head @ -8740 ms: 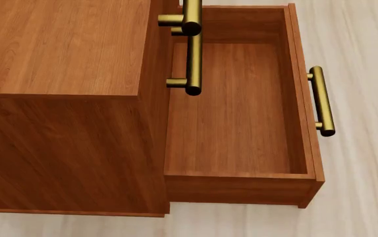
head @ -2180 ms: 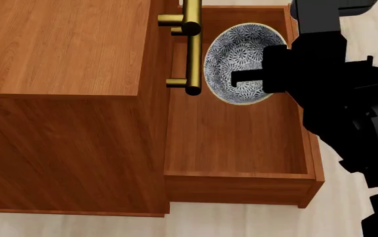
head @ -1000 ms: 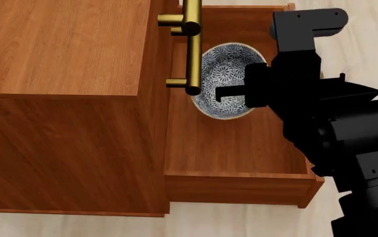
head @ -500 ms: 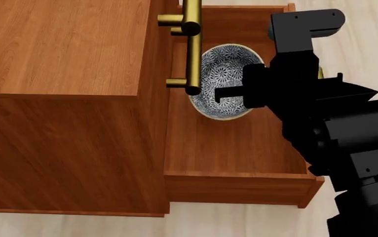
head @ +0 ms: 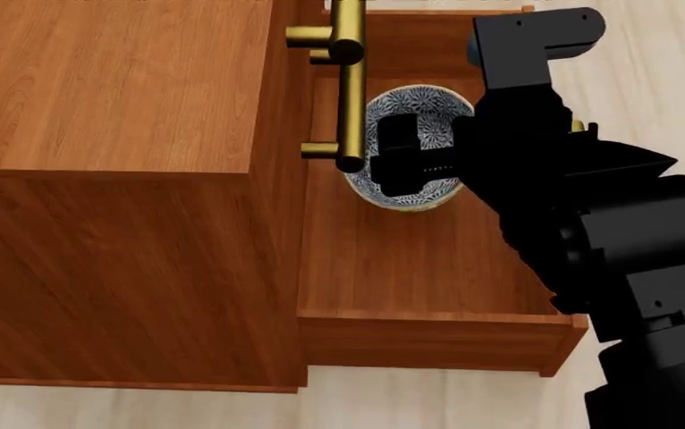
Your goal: Put the bowl in the bottom drawer of the cabinet.
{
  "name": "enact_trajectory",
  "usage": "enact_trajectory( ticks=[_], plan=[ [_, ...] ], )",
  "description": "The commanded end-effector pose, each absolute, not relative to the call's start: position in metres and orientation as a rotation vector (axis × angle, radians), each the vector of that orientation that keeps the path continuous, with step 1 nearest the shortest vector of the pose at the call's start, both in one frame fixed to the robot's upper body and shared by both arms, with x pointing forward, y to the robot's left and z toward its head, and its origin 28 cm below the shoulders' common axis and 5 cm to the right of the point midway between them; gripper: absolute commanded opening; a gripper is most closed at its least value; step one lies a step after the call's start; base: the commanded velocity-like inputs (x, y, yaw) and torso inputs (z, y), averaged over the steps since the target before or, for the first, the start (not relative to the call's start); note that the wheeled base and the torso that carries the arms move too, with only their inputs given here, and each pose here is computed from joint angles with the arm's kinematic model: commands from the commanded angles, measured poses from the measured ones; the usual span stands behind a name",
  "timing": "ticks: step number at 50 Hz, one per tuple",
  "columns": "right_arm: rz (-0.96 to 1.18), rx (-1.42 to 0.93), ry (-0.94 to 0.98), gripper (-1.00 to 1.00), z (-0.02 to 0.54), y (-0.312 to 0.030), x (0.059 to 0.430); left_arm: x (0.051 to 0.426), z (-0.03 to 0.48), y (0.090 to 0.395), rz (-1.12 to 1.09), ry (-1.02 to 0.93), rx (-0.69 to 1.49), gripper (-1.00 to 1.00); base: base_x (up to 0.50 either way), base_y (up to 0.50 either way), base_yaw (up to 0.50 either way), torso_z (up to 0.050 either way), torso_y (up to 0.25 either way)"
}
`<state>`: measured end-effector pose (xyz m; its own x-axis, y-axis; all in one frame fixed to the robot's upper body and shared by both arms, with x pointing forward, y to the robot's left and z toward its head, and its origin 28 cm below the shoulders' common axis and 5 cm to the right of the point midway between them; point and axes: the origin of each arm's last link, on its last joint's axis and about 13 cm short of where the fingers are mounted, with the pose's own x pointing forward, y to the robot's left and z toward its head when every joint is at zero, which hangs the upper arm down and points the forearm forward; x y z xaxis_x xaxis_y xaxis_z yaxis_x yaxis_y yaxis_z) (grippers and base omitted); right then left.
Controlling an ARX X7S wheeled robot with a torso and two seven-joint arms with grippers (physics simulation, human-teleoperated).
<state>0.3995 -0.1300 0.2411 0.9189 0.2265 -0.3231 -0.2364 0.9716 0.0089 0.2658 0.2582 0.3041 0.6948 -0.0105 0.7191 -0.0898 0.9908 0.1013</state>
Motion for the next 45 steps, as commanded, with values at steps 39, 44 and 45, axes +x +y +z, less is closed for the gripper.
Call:
enact_trajectory(
  ticks=[39,44,45],
  plan=[
    [0.103,-0.079,0.313,1.0,0.272,-0.143,0.378,0.271,0.291,0.259,0.033,-0.71,0.109,1.0,0.0,0.0,0.0,0.0,-0.002],
    [0.093,-0.074,0.296,1.0,0.278,-0.146,0.374,0.27,0.293,0.259,0.032,-0.713,0.109,1.0,0.0,0.0,0.0,0.0,-0.002],
    [0.091,-0.07,0.293,1.0,0.279,-0.147,0.373,0.27,0.293,0.259,0.031,-0.714,0.11,1.0,0.0,0.0,0.0,0.0,0.0]
  ],
)
